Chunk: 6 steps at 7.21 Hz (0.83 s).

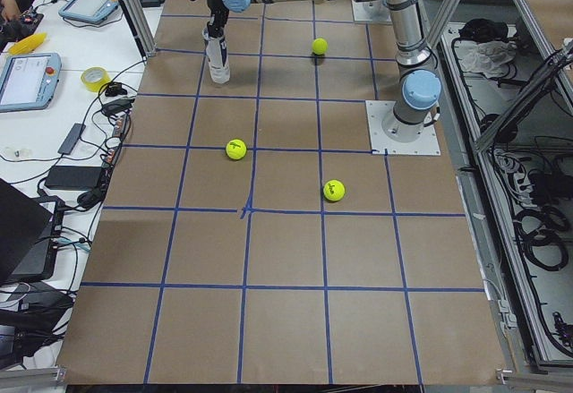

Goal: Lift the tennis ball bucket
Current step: 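Swing the can upright with the left gripper, open end down, then set the can upright on the table and open the left gripper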

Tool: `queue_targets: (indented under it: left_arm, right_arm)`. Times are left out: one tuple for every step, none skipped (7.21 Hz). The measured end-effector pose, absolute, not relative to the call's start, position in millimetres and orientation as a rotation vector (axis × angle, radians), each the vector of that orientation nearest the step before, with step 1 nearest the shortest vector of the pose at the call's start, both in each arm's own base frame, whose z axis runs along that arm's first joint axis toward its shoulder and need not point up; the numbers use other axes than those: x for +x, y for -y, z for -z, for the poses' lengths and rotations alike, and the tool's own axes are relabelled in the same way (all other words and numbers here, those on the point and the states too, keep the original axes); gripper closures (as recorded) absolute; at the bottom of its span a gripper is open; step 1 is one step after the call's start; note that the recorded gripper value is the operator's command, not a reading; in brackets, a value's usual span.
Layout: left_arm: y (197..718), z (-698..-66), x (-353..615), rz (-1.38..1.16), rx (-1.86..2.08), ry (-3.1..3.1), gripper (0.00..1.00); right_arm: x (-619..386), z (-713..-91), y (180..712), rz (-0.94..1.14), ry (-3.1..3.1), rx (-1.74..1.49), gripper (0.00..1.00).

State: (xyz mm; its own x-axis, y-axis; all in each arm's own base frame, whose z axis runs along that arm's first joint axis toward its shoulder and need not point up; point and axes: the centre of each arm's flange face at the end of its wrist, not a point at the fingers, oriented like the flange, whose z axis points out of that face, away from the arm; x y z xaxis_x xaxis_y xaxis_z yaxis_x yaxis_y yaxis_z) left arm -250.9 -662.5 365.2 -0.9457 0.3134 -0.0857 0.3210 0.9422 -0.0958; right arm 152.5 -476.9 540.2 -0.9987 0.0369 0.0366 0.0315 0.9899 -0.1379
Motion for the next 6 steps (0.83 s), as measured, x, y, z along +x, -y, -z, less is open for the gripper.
queue_targets:
  left_arm:
    - [661.1,-357.7,-256.9,0.154,0.506,-3.034,1.0]
    - [659.3,-351.7,-261.0,0.141,0.516,-3.041,1.0]
    - [657.6,-347.7,-263.1,0.131,0.522,-3.045,0.47]
    - [656.3,-345.5,-264.6,0.124,0.532,-3.047,0.21]
    - [655.2,-343.1,-266.3,0.116,0.542,-3.059,0.06]
    - [653.7,-341.3,-268.9,0.109,0.54,-3.086,0.0]
  right_arm:
    - [153.0,-537.5,478.0,-0.228,3.095,-0.052,0.03]
    - [153.2,-537.2,479.3,-0.251,3.094,-0.051,0.01]
    - [153.2,-537.5,480.2,-0.268,3.093,-0.05,0.01]
    - [153.3,-537.8,480.6,-0.275,3.093,-0.048,0.01]
    - [153.3,-537.6,480.5,-0.277,3.093,-0.047,0.01]
    - [153.3,-536.7,480.2,-0.275,3.093,-0.045,0.01]
